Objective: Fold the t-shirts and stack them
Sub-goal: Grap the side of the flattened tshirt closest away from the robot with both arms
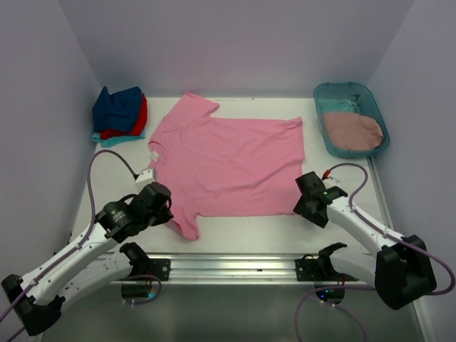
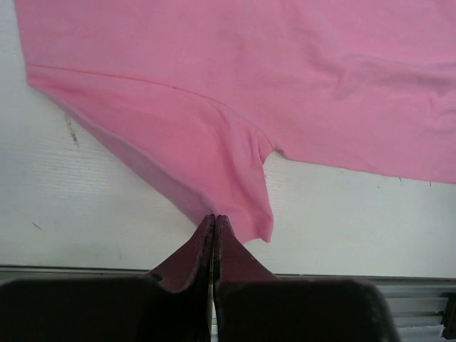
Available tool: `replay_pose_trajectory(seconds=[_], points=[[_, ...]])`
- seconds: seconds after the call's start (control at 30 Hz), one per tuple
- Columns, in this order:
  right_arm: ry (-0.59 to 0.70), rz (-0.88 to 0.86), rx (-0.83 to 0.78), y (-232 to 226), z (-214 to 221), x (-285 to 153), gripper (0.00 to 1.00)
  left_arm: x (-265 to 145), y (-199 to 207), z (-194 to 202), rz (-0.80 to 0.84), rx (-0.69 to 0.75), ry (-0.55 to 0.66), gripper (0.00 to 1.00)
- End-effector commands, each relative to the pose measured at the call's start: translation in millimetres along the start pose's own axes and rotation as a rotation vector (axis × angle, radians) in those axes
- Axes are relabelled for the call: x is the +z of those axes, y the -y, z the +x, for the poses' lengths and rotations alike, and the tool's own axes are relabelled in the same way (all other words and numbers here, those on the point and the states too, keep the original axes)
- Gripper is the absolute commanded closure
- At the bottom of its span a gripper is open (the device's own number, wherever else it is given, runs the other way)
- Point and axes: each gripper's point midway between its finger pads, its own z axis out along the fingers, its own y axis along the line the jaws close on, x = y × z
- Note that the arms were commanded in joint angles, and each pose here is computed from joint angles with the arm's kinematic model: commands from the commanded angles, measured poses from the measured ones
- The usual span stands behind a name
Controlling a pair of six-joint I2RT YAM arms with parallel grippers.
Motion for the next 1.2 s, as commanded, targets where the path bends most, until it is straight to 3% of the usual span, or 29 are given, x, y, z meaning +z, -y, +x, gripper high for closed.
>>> replay_pose_trajectory(seconds=[0.0,0.5,0.67,0.73,0.97,1.07,1.13,1.17], points=[[0.056,0.014,0.170,6,-4,-1,0.35,-13,-5,-12,-0.027,-0.023,0.039,1.00],[0.155,-0.016,0.214,-6,-26,5,0.41,-8,-6,-7,-0.015,-0.027,0.038,1.00],[0.149,0.007,0.216,-7,-24,14,0.47,-7,-7,-6,-0.021,-0.029,0.034,1.00],[0.143,0.019,0.223,-7,-22,20,0.55,-8,-8,-6,-0.024,-0.029,0.034,1.00],[0.122,0.045,0.216,-10,-20,28,0.58,-9,-10,-7,-0.031,-0.035,0.037,1.00],[0.117,0.043,0.216,-10,-19,29,0.72,-9,-10,-6,-0.031,-0.036,0.035,1.00],[0.112,0.043,0.215,-10,-18,29,0.86,-10,-10,-7,-0.027,-0.038,0.037,1.00],[0.106,0.043,0.212,-10,-17,28,1.00,-10,-10,-7,-0.025,-0.038,0.039,1.00]])
